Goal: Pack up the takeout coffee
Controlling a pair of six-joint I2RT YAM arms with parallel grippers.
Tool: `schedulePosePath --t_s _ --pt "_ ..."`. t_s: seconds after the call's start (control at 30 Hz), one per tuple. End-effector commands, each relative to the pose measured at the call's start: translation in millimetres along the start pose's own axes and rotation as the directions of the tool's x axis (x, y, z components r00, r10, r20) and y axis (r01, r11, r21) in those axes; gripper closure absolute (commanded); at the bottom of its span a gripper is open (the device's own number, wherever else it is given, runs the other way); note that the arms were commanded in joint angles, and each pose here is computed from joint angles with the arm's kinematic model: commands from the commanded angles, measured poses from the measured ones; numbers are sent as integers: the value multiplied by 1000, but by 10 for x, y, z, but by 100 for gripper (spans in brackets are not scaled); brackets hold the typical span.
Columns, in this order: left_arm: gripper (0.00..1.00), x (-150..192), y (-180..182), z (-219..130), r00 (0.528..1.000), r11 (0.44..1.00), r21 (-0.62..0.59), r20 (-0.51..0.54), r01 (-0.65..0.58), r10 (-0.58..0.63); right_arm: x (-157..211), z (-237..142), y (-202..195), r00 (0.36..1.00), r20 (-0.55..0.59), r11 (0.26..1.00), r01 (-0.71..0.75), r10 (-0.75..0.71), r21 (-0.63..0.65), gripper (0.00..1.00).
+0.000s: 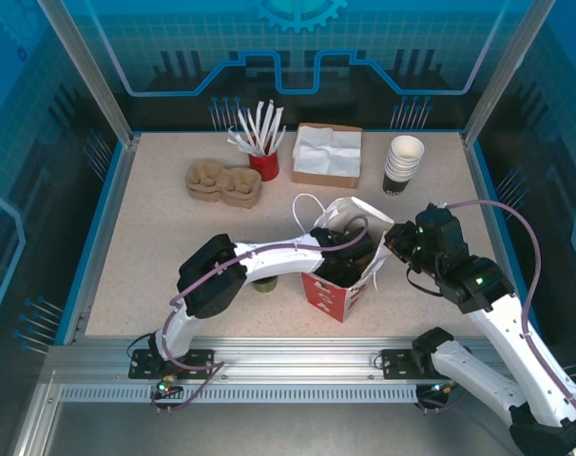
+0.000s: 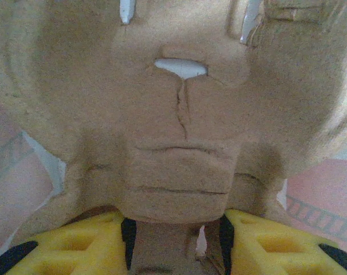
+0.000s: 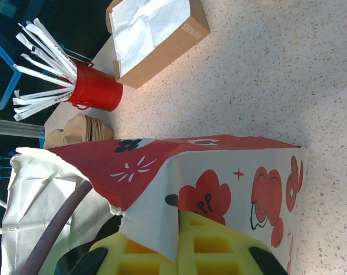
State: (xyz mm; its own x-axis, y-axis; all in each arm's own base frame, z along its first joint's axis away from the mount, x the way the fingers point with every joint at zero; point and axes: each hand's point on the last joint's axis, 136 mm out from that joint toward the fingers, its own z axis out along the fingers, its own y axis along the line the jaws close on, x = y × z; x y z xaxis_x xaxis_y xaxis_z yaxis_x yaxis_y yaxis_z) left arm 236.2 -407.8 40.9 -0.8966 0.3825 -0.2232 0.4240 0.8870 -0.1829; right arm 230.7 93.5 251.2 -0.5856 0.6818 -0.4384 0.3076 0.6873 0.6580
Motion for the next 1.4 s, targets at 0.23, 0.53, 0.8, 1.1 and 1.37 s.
schedulePosePath --t_s 0.23,0.53,0.8,1.1,1.37 --pt "51 -88 -29 -411 998 999 35 53 26 -28 -18 -43 84 999 17 999 30 -30 -34 100" --pt "48 -306 -384 -1457 967 987 141 253 -73 35 -102 -70 -28 997 68 999 34 -35 23 100" --pt "48 -311 -637 -2301 913 946 286 408 -155 26 -169 -122 38 993 95 998 63 -64 5 100" --pt "48 -251 -537 -3172 800 904 362 599 -229 -37 -223 -296 291 959 183 956 245 -215 -160 100" --pt "48 -189 -341 -3517 705 907 314 709 -281 -27 -168 -439 301 938 234 918 311 -256 -245 100"
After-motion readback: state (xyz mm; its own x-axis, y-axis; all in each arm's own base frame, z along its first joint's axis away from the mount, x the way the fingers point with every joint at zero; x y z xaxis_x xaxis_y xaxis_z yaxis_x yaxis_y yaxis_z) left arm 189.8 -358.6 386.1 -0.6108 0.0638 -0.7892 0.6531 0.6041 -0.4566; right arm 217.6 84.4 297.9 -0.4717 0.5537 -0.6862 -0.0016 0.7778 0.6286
